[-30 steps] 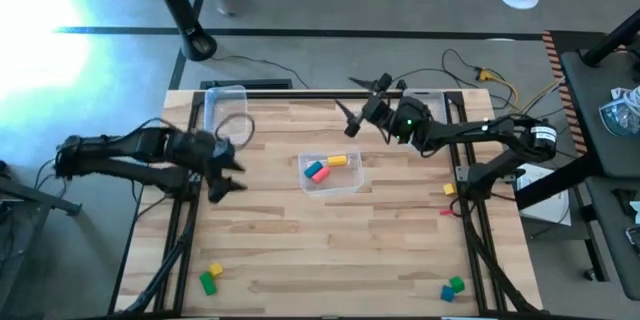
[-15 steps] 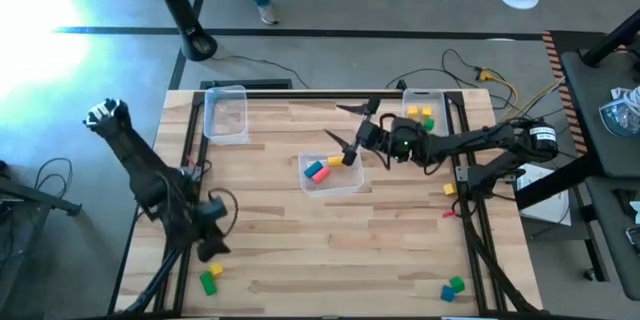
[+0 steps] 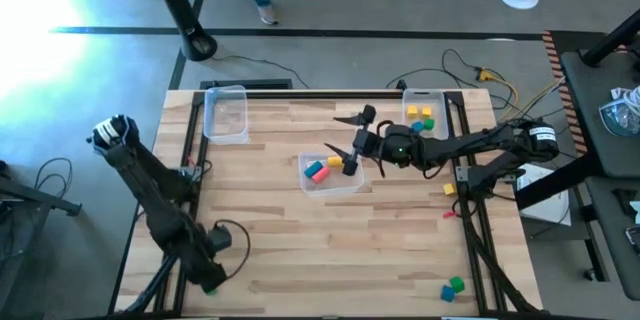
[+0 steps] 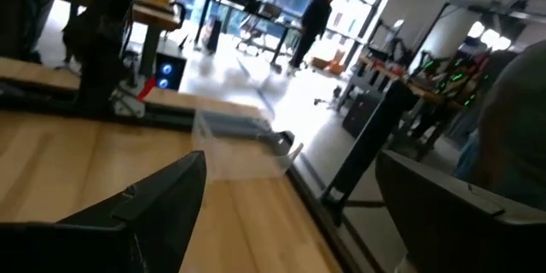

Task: Sort blocks by size
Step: Put the green cylindrical block into the center transparent bin

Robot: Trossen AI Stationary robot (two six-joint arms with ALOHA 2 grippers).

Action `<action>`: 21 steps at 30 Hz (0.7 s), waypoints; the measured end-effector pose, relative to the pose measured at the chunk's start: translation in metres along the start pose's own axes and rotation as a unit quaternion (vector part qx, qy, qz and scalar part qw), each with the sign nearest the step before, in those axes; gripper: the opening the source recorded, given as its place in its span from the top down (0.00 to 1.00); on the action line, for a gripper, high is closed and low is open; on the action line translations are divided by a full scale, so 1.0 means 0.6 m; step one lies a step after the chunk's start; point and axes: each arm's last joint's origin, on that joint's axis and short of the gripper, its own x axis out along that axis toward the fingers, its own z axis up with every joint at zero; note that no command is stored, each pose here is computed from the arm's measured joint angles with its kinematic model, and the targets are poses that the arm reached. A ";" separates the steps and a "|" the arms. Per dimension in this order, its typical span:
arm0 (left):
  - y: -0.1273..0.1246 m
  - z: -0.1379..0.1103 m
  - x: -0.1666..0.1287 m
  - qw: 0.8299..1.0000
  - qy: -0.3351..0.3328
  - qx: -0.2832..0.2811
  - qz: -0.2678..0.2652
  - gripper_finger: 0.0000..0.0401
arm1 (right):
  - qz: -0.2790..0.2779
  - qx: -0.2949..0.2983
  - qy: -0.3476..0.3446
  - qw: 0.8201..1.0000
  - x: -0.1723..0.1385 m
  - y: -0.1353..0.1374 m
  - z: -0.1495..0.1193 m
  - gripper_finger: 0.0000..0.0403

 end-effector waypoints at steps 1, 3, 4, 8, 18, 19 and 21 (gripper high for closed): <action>-0.005 -0.002 0.004 1.000 0.016 0.002 0.012 0.28 | 0.002 -0.001 0.003 1.000 0.000 0.001 -0.001 0.18; -0.014 -0.004 0.012 0.999 0.040 0.000 0.032 0.28 | 0.003 -0.005 0.004 1.000 0.000 0.002 -0.001 0.18; -0.021 -0.006 0.016 0.998 0.050 0.000 0.036 0.28 | 0.003 -0.008 0.003 1.000 0.000 0.002 -0.001 0.17; -0.055 -0.011 0.030 0.996 0.071 0.022 0.048 0.28 | 0.002 -0.018 0.001 1.000 0.000 0.001 0.000 0.16; -0.117 -0.033 0.058 0.994 0.087 -0.003 0.068 0.28 | 0.002 -0.001 -0.002 1.000 0.000 0.002 0.002 0.16; -0.116 -0.037 0.062 0.993 0.087 -0.003 0.076 0.28 | 0.002 0.000 -0.002 1.000 0.000 0.002 0.002 0.17; -0.111 -0.040 0.069 0.992 0.089 -0.004 0.088 0.28 | 0.003 0.000 -0.002 1.000 0.000 0.003 0.003 0.16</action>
